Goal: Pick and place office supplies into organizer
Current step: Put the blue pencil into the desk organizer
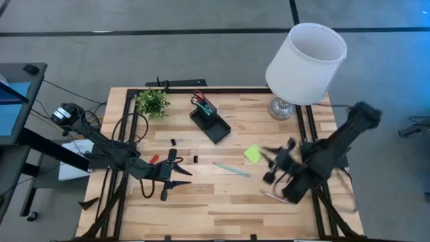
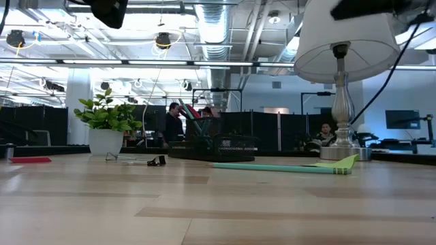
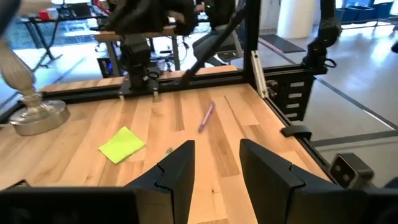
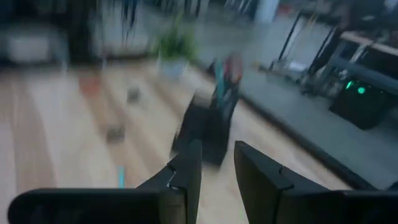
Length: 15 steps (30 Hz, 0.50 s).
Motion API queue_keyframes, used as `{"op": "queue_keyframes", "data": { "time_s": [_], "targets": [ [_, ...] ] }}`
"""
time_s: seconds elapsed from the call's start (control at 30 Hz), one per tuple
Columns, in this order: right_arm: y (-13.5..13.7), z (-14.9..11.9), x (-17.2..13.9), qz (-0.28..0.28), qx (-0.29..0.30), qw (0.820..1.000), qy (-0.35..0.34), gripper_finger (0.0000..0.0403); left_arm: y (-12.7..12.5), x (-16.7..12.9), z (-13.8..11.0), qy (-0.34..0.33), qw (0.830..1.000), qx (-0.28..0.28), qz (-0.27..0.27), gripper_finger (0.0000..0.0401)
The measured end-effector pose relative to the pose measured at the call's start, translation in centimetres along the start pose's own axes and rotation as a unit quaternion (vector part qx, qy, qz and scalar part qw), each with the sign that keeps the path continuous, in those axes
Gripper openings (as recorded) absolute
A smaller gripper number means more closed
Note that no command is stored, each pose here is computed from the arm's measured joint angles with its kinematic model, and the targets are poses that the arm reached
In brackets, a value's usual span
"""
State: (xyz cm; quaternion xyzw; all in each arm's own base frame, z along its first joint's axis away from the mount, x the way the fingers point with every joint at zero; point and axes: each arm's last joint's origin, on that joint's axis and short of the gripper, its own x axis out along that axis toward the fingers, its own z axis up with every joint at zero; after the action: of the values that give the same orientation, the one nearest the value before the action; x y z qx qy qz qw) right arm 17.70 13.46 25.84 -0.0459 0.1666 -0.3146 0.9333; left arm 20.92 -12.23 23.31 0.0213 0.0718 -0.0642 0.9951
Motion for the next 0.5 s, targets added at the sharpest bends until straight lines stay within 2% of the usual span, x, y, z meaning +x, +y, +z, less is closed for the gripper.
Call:
{"op": "queue_keyframes", "data": {
  "time_s": [0.07, 0.13, 0.2, 0.27, 0.37, 0.43, 0.5],
  "targets": [
    [-1.4, -1.3, 0.2, -0.006, 0.034, 0.999, -0.033, 0.0090, 0.1, 0.0, 0.1, -0.003, 1.000, 0.002, 0.009, 0.0125],
    [-1.7, -4.4, 0.9, 0.012, 0.082, 0.996, -0.036, 0.0090, 0.3, 0.1, 0.1, -0.003, 1.000, 0.003, 0.013, 0.0125],
    [-1.4, -7.9, 1.9, 0.051, 0.130, 0.990, -0.029, 0.0090, 0.3, 0.1, 0.1, -0.003, 1.000, 0.002, 0.014, 0.0125],
    [-0.9, -9.5, 2.3, 0.108, 0.160, 0.980, -0.045, 0.0090, 0.3, 0.1, 0.1, -0.003, 1.000, 0.006, 0.010, 0.0125],
    [-0.8, -9.3, 2.6, 0.189, 0.157, 0.963, -0.111, 0.0090, 0.3, 0.1, 0.1, -0.003, 1.000, 0.014, 0.010, 0.0125],
    [-0.9, -9.0, 3.2, 0.213, 0.129, 0.956, -0.155, 0.0090, 0.3, 0.1, 0.1, -0.005, 1.000, 0.014, 0.010, 0.0125],
    [-0.6, -9.3, 4.5, 0.222, 0.103, 0.957, -0.159, 0.0090, 0.3, 0.1, 0.1, -0.005, 1.000, 0.013, 0.010, 0.0125]
  ]
}}
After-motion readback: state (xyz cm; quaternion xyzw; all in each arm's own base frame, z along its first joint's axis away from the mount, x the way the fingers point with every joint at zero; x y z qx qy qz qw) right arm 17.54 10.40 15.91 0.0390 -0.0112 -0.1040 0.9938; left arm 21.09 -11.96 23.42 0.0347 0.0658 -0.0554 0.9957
